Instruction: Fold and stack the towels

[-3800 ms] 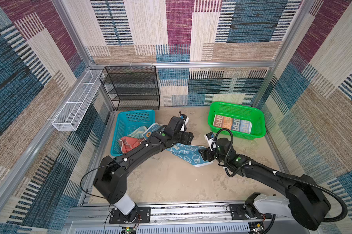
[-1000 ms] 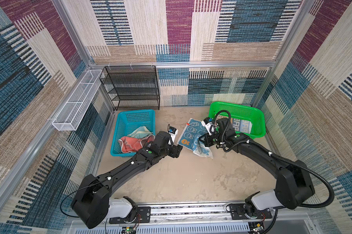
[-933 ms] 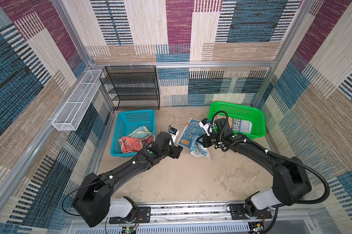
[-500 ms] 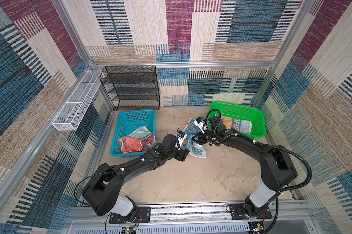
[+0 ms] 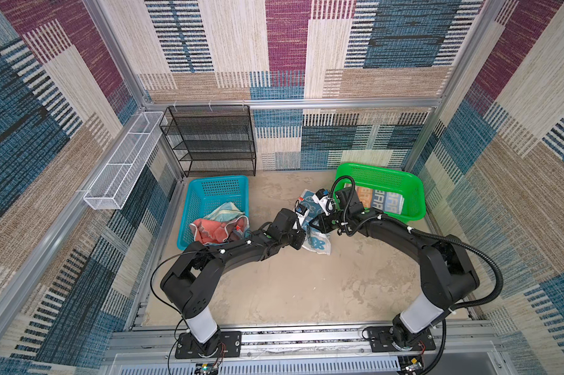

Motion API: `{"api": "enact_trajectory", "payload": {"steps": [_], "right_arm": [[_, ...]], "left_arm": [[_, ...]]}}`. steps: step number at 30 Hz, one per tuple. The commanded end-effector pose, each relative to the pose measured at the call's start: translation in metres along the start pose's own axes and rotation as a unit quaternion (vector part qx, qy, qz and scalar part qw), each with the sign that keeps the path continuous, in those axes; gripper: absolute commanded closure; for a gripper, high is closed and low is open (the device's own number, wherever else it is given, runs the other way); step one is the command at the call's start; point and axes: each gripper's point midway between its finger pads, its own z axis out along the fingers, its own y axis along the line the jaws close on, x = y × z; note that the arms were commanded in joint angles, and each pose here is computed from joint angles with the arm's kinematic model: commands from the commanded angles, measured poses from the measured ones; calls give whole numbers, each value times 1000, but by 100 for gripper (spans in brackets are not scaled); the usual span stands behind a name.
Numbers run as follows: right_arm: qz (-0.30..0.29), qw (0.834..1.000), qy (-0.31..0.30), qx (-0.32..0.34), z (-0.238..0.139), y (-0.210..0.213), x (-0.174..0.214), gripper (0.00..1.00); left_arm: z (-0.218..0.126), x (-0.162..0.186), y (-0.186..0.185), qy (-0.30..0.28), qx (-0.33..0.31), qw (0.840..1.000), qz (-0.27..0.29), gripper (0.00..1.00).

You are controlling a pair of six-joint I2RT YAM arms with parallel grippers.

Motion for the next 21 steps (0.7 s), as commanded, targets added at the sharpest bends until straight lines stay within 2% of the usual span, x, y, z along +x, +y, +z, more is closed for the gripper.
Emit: {"api": "enact_trajectory", "payload": {"steps": [1,4,9,12,16,19,21], "right_arm": [[-8,999,-4,39,-2,-12,-1,78],[-9,997,-10,82,-5,-26,-3,67],[-31,991,-36,126,-17,-37,-5,46],[-57,984,-63,153,-32,-40,-10,41],[-106,971,-100,188,-52,-42,-13,39],[-166,960,-138,176,-64,-24,-14,38],[-228,947,-158,164,-67,-5,-8,38]], "left_arm": [[-3,8,-2,12,11,1000,-9,100],[-8,17,-8,43,30,999,-9,100],[-17,36,-6,149,53,987,-30,100],[-22,41,-10,179,89,978,-52,100],[-31,37,-18,187,149,968,-77,100],[-39,29,-21,177,182,964,-78,100],[-45,20,-21,170,196,963,-77,100]]}}
